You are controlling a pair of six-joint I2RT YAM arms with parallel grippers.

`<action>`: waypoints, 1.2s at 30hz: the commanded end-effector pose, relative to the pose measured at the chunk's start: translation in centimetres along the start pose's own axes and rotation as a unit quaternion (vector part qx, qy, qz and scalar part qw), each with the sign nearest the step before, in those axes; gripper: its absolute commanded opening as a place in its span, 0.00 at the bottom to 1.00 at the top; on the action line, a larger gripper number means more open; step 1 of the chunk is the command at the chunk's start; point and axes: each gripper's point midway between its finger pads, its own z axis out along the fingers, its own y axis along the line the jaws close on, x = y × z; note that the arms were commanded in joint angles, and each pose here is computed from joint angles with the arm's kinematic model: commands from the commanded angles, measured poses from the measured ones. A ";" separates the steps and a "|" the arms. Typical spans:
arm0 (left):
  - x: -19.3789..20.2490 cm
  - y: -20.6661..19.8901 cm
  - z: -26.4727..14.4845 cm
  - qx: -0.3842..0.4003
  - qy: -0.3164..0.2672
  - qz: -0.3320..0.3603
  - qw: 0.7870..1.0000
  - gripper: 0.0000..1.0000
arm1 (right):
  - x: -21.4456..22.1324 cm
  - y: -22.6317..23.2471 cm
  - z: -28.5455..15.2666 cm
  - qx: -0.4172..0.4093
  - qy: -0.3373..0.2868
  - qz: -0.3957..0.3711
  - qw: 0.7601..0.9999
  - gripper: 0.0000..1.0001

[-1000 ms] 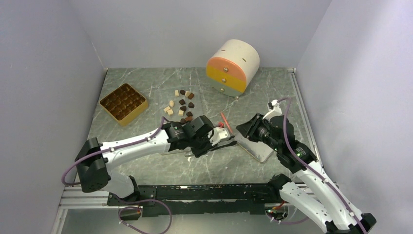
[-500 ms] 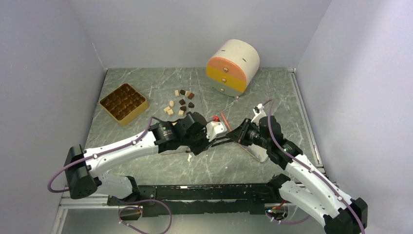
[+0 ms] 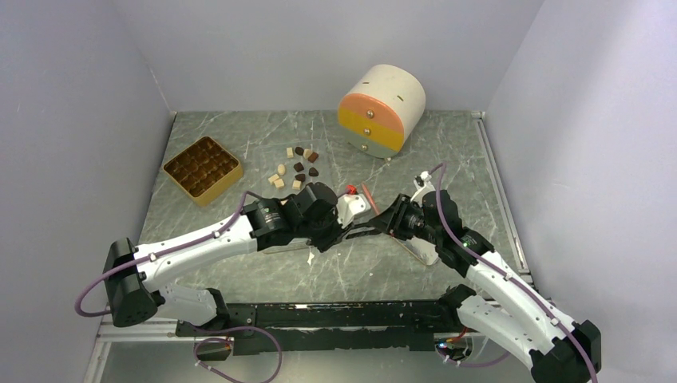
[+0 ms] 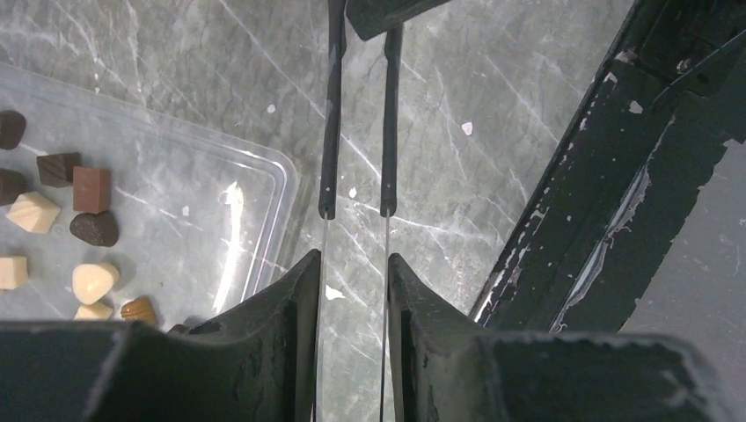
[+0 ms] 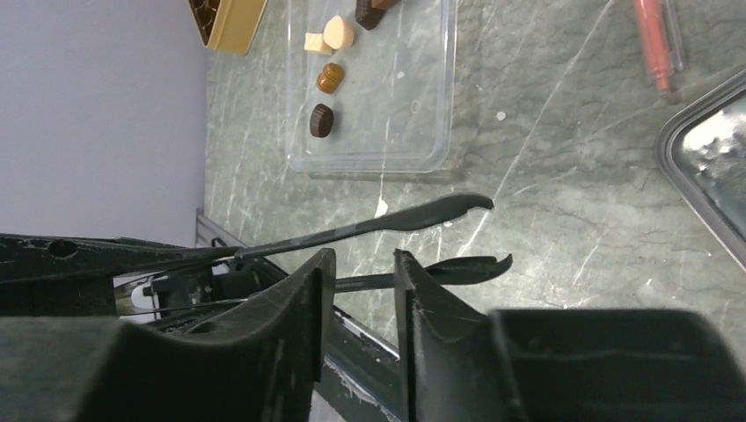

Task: Pack the chocolate
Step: Pick up the clamp from the center of the board.

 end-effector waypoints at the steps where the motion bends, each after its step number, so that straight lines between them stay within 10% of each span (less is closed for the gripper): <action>1: -2.1 1.7 -0.9 -0.053 -0.028 -0.038 0.997 0.34 | -2.2 0.9 -1.1 0.011 -0.042 -0.016 0.999 0.44; 11: -0.8 5.8 -1.7 -0.148 -0.020 -0.116 0.982 0.40 | -5.2 0.3 -3.7 0.068 -0.116 -0.021 0.991 0.95; 24: 4.3 14.3 -4.6 -0.270 0.016 -0.272 0.923 0.41 | -5.0 -0.9 -4.2 0.094 -0.119 -0.021 0.988 1.00; 36: 10.0 14.3 -7.9 -0.307 0.078 -0.357 0.879 0.43 | -5.4 -0.6 -4.5 0.090 -0.127 -0.029 0.987 1.00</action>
